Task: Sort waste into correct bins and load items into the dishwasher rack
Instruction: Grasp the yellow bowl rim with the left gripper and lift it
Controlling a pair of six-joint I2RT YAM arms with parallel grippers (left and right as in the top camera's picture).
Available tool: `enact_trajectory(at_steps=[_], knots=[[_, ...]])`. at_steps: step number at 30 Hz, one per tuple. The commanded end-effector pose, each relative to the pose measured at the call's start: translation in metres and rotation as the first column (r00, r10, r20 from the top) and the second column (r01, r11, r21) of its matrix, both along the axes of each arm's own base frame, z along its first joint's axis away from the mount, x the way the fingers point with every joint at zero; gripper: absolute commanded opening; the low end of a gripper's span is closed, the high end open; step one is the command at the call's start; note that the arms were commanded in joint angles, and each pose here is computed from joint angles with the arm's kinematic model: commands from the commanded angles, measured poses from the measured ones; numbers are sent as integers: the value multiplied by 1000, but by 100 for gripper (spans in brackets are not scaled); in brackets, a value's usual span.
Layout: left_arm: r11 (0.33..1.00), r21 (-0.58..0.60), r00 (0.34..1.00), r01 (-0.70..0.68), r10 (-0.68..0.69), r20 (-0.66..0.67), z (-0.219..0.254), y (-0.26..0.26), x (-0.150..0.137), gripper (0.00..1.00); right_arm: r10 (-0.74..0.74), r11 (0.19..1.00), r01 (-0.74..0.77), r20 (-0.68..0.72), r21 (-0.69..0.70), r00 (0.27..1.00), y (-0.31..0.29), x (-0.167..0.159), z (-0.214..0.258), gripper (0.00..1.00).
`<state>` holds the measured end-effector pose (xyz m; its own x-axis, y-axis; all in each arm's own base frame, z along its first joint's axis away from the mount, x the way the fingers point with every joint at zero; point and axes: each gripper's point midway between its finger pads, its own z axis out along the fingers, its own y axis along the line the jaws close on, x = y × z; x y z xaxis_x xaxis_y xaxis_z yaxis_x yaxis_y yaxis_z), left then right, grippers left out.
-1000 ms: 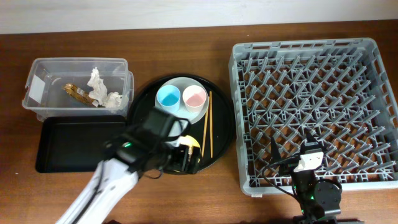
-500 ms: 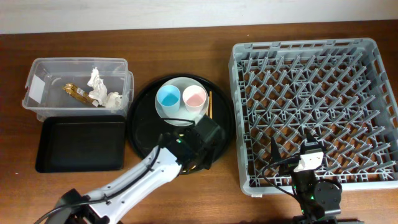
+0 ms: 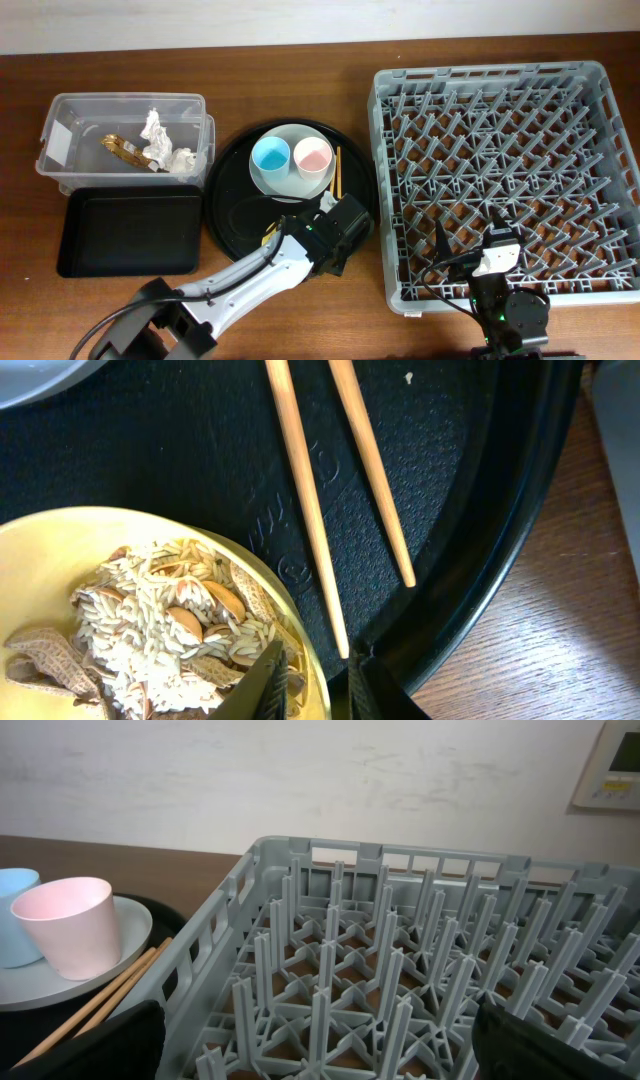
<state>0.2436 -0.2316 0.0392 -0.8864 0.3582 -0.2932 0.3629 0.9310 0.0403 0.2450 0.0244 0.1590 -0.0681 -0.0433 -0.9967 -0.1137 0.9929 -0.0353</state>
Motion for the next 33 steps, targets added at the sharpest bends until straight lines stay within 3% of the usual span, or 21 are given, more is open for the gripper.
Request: enact_trajectory(at_steps=[1, 10, 19, 21, 22, 26, 29, 33], knots=[[1000, 6, 1000, -8, 8, -6, -1, 0, -1, 23, -6, 1000, 6, -2, 2, 1000, -2, 0, -2, 98], [1000, 17, 1000, 2, -2, -13, -2, -1, -5, 29, -6, 1000, 6, -2, 2, 1000, -2, 0, -2, 98], [999, 52, 999, 1, 0, -33, -14, 3, -6, 28, -6, 1000, 6, -2, 2, 1000, -2, 0, -2, 98], [999, 52, 999, 1, 0, -32, -14, 3, -6, 5, -5, 1000, 5, -2, 2, 1000, -1, 0, -2, 98], [999, 52, 999, 1, 1, -32, -14, 3, -6, 0, -5, 1000, 5, -2, 2, 1000, -1, 0, -2, 98], [998, 56, 1000, -2, 3, -15, -10, 4, -4, 0, -5, 1000, 5, -2, 2, 1000, -1, 0, -2, 98], [999, 29, 999, -23, 22, 28, 21, 7, 6, 0, -5, 1000, 5, -2, 2, 1000, -1, 0, -2, 98], [993, -53, 987, -109, 114, 112, 96, 43, 36, 0, -5, 1000, 5, -2, 2, 1000, -1, 0, -2, 98]])
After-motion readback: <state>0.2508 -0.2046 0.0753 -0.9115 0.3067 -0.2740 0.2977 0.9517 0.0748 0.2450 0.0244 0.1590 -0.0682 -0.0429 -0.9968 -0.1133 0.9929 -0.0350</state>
